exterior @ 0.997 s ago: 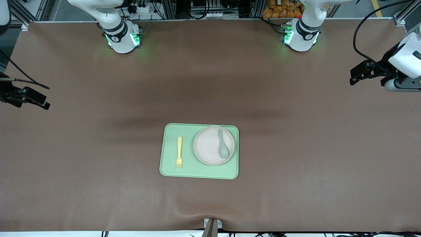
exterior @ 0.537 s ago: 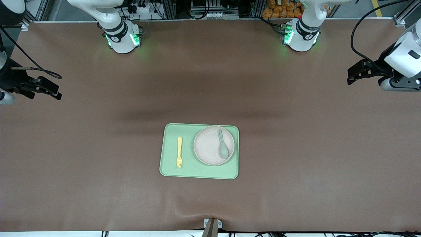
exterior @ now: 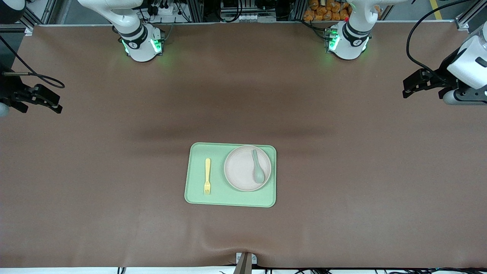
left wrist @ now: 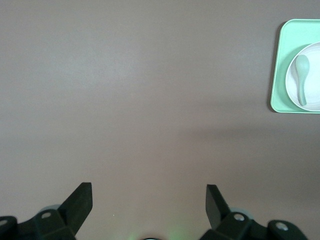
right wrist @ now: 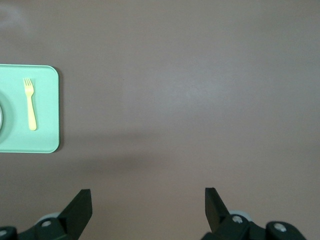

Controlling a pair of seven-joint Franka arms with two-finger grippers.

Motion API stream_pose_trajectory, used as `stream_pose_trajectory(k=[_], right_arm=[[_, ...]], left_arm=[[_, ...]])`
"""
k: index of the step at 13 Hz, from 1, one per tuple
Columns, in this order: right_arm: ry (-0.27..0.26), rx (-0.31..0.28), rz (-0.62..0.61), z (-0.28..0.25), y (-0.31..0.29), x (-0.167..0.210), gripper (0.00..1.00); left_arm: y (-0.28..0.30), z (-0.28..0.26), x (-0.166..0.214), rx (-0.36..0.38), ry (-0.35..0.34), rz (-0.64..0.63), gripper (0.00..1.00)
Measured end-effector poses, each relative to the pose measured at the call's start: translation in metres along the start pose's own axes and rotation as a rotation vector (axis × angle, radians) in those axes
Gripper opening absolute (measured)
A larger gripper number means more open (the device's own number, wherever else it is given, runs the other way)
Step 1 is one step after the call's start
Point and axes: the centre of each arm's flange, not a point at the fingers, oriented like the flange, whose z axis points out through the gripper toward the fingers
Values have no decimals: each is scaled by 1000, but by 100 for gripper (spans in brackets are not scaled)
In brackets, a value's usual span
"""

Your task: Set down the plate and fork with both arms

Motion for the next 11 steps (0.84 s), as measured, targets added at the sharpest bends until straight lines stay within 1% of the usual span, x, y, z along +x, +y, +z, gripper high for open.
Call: stream_pose_trajectory(k=[11], right_arm=[[21, -1, -13, -10, -1, 1, 100]], left_arm=[[0, -3, -2, 0, 6, -8, 100]])
